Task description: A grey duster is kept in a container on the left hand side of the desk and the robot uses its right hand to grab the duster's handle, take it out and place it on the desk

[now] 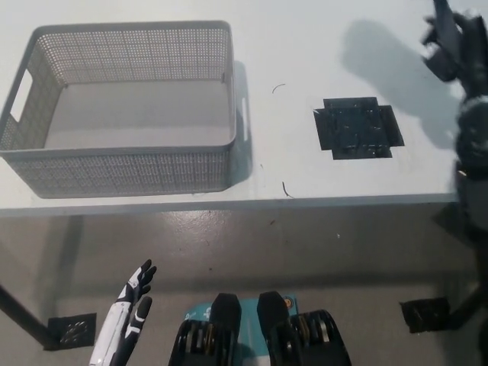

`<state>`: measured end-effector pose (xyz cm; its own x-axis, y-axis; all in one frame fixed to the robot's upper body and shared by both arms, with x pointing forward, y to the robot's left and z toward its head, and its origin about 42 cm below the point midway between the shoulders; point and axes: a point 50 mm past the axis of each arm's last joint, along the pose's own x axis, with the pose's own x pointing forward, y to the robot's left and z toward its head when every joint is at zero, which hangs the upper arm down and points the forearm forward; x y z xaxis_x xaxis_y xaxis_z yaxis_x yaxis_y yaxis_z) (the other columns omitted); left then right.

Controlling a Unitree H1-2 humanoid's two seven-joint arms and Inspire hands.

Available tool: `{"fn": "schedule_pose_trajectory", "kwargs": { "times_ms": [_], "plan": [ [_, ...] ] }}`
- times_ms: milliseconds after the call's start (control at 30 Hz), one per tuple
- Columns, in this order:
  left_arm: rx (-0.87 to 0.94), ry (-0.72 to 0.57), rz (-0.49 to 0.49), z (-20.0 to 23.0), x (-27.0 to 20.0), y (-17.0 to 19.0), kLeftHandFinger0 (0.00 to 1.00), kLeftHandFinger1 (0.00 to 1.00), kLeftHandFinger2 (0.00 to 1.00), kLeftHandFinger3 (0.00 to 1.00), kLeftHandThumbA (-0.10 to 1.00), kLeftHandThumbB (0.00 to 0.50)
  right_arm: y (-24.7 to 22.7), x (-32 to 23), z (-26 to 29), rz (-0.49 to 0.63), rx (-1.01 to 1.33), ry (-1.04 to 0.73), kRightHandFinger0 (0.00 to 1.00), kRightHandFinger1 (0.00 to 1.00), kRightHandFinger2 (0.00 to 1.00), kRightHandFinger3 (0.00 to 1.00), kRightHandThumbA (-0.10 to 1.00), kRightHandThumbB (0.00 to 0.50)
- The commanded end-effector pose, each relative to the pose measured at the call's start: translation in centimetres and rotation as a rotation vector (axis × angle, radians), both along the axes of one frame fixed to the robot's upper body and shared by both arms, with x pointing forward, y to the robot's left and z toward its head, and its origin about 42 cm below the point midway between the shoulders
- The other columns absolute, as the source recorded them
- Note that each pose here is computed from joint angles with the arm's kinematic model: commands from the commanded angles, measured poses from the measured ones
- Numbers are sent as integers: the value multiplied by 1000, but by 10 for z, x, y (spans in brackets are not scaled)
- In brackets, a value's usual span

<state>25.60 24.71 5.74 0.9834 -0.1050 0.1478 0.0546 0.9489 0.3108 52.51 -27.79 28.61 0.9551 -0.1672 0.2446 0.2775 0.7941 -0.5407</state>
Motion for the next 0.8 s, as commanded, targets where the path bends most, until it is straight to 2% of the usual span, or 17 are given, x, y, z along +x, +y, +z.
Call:
{"fn": "schedule_pose_trajectory", "kwargs": {
  "times_ms": [0, 67, 200, 233, 267, 333, 400, 433, 500, 533, 567, 600, 667, 700, 733, 767],
  "plan": [
    [15, -53, 6, 11, -2, 7, 1000, 1000, 1000, 1000, 1000, 67, -24, -3, 16, 31, -172, -109, 0, 205, 601, 661, -100, 169],
    [18, -55, 5, 10, -4, 8, 1000, 1000, 1000, 1000, 1000, 60, -36, -6, 4, 41, -277, -104, 0, 195, 600, 647, -100, 178],
    [11, -62, 9, 10, -4, 8, 1000, 1000, 1000, 1000, 1000, 62, -55, -14, -16, 60, -371, -56, 0, 298, 688, 641, -100, 197],
    [9, -66, 11, 9, -4, 8, 1000, 1000, 1000, 1000, 1000, 52, -62, -15, -22, 62, -380, -33, 22, 357, 735, 661, -100, 195],
    [12, -65, 10, 10, -4, 8, 1000, 1000, 1000, 1000, 1000, 57, -68, -17, -28, 59, -406, -22, 6, 366, 737, 662, -100, 201],
    [21, -64, 10, 10, -4, 9, 1000, 1000, 1000, 1000, 1000, 63, -74, -20, -32, 49, -445, -14, 7, 376, 735, 633, -100, 180],
    [18, -64, 9, 10, -3, 9, 1000, 1000, 1000, 1000, 1000, 61, -81, -18, -39, 36, -482, 12, 0, 439, 811, 699, -100, 177],
    [18, -65, 9, 9, -3, 9, 1000, 1000, 1000, 1000, 1000, 68, -83, -18, -40, 32, -496, 20, 0, 441, 818, 730, -100, 160],
    [19, -64, 9, 9, -3, 9, 1000, 1000, 1000, 1000, 1000, 64, -85, -18, -40, 32, -508, 25, 0, 455, 797, 613, -100, 150],
    [16, -64, 9, 8, -3, 9, 1000, 1000, 1000, 1000, 1000, 56, -85, -18, -39, 37, -518, 22, 1, 461, 799, 607, -100, 146],
    [14, -64, 10, 8, -3, 9, 1000, 1000, 1000, 1000, 1000, 60, -84, -17, -38, 36, -532, 22, 16, 464, 787, 584, -100, 155],
    [12, -61, 11, 9, -3, 8, 1000, 1000, 1000, 1000, 1000, 55, -83, -14, -36, 35, -560, 10, 1, 448, 767, 521, -100, 178],
    [20, -64, 8, 9, -3, 9, 1000, 1000, 1000, 1000, 1000, 56, -79, -10, -31, 36, -605, 10, 0, 439, 774, 509, -100, 175],
    [26, -65, 7, 9, -3, 9, 1000, 1000, 1000, 1000, 1000, 61, -78, -9, -29, 39, -615, 11, 4, 455, 794, 536, -100, 170],
    [30, -64, 6, 10, -3, 9, 1000, 1000, 1000, 1000, 1000, 61, -77, -8, -25, 47, -618, 11, 45, 482, 802, 575, -100, 172],
    [29, -66, 5, 11, -2, 9, 1000, 1000, 1000, 1000, 1000, 60, -75, -6, -19, 47, -617, 12, 130, 521, 812, 600, -100, 182]
  ]
}}
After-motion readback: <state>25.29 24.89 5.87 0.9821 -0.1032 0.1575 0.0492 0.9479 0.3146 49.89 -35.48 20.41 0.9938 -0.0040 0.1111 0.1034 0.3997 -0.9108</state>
